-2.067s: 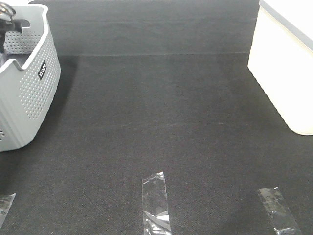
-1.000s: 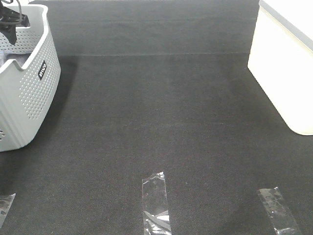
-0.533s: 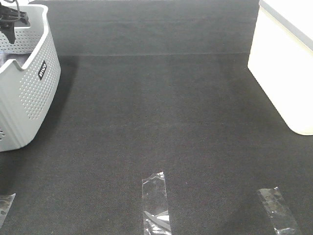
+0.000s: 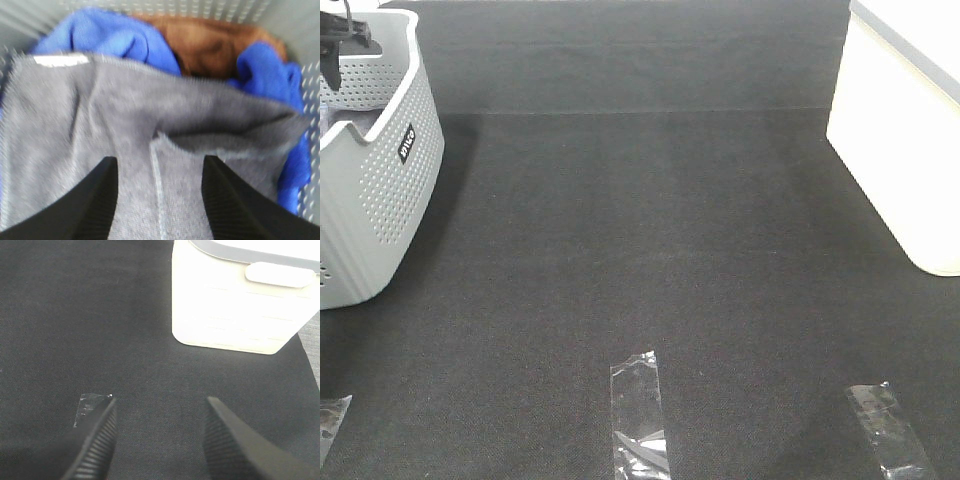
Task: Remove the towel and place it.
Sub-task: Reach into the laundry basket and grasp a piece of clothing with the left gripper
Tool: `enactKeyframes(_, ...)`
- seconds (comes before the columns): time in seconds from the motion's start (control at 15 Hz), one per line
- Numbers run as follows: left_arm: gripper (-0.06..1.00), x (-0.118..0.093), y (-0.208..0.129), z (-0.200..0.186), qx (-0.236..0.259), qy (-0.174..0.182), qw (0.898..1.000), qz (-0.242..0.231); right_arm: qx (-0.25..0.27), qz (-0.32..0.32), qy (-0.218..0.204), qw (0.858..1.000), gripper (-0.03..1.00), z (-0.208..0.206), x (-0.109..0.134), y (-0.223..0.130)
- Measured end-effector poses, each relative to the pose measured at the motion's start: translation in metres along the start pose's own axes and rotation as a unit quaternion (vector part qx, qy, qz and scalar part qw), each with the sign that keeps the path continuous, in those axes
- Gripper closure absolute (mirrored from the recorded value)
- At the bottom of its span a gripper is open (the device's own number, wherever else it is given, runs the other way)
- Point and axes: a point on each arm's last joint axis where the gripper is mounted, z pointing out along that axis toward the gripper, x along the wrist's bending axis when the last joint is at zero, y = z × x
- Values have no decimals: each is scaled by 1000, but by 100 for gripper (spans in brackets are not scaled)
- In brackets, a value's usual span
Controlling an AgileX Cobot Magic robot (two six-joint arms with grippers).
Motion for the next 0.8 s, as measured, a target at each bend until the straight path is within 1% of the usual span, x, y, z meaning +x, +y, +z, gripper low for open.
enactKeyframes(0.07,44,0,-5,7,15,3,1000,3,0,0,0,1000,47,0,0,0)
enactKeyframes(0.13,44,1,-13,19,39,17,999,11,0,0,0,1000,47,0,0,0)
enactKeyframes(0.2,44,3,-16,24,48,28,998,17,0,0,0,1000,47,0,0,0)
enactKeyframes(0.4,44,5,-17,25,48,40,998,23,0,0,0,1000,47,0,0,0)
enactKeyframes(0.53,44,4,-14,25,36,34,999,21,0,0,0,1000,47,0,0,0)
enactKeyframes(0.8,44,-2,-3,26,-26,3,1000,11,0,0,0,1000,47,0,0,0)
